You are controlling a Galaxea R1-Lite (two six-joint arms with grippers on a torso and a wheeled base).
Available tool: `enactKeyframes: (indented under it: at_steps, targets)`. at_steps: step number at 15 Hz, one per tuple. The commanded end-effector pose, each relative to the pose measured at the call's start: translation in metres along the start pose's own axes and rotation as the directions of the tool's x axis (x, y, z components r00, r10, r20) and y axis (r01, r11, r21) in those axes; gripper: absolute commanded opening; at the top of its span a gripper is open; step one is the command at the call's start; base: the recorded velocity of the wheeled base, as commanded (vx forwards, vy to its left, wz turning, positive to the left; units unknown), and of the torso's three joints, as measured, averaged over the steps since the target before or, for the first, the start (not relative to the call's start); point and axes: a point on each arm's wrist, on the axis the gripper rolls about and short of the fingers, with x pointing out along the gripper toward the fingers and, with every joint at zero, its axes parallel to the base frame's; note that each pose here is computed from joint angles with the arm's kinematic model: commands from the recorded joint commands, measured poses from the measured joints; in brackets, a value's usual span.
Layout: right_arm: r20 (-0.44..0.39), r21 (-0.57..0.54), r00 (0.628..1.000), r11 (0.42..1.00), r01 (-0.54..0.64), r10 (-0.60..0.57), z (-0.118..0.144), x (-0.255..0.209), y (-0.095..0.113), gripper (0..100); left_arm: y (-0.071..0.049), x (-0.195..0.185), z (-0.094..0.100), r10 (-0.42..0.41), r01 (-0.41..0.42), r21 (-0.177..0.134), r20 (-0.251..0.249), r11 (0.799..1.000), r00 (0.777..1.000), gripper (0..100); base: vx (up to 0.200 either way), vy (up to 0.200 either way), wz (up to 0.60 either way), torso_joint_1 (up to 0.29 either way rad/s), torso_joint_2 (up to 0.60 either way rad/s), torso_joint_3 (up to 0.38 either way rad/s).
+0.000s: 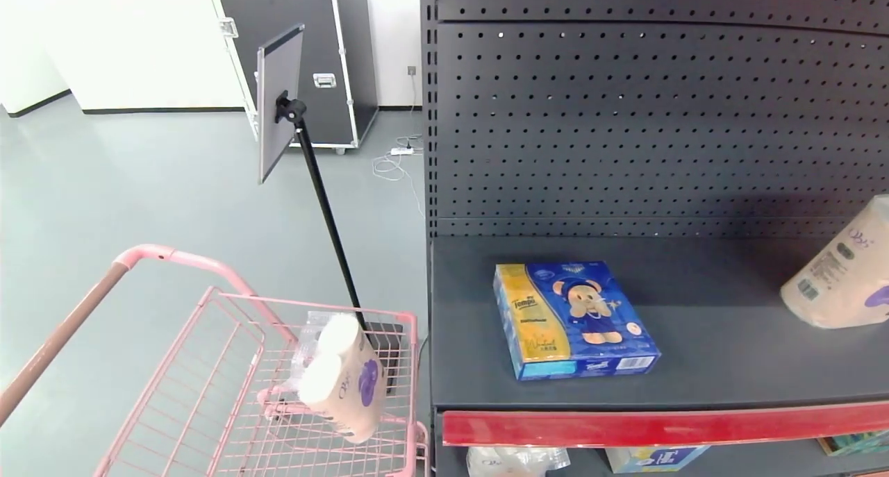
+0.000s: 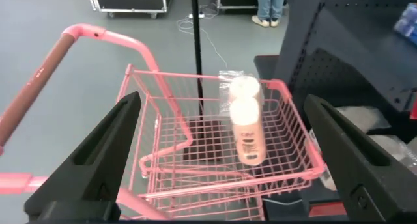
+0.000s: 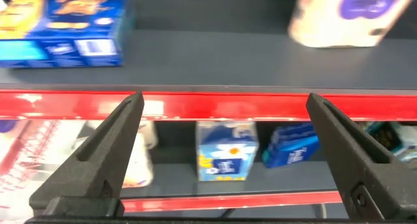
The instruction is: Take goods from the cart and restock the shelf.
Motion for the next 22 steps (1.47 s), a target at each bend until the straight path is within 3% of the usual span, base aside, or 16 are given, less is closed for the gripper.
enactKeyframes:
  at_steps: [1, 5, 22]
  targets:
    - [0.001, 0.000, 1.000, 1.000, 0.000, 0.000, 0.0000, 0.0000, 0.0000, 100, 0.0000, 0.0001, 0.0000, 0.000, 0.000, 0.000, -0.001, 1.000, 1.000, 100, 0.000, 0.000, 0.00, 0.000, 0.00, 0.000]
    - [0.001, 0.000, 1.000, 1.000, 0.000, 0.000, 0.0000, 0.0000, 0.0000, 100, 0.0000, 0.0001, 0.0000, 0.000, 0.000, 0.000, -0.001, 1.000, 1.000, 100, 0.000, 0.000, 0.00, 0.000, 0.00, 0.000]
    - [0.001, 0.000, 1.000, 1.000, 0.000, 0.000, 0.0000, 0.0000, 0.0000, 100, 0.0000, 0.0001, 0.0000, 0.000, 0.000, 0.000, -0.001, 1.000, 1.000, 100, 0.000, 0.000, 0.00, -0.142, 0.35, 0.205]
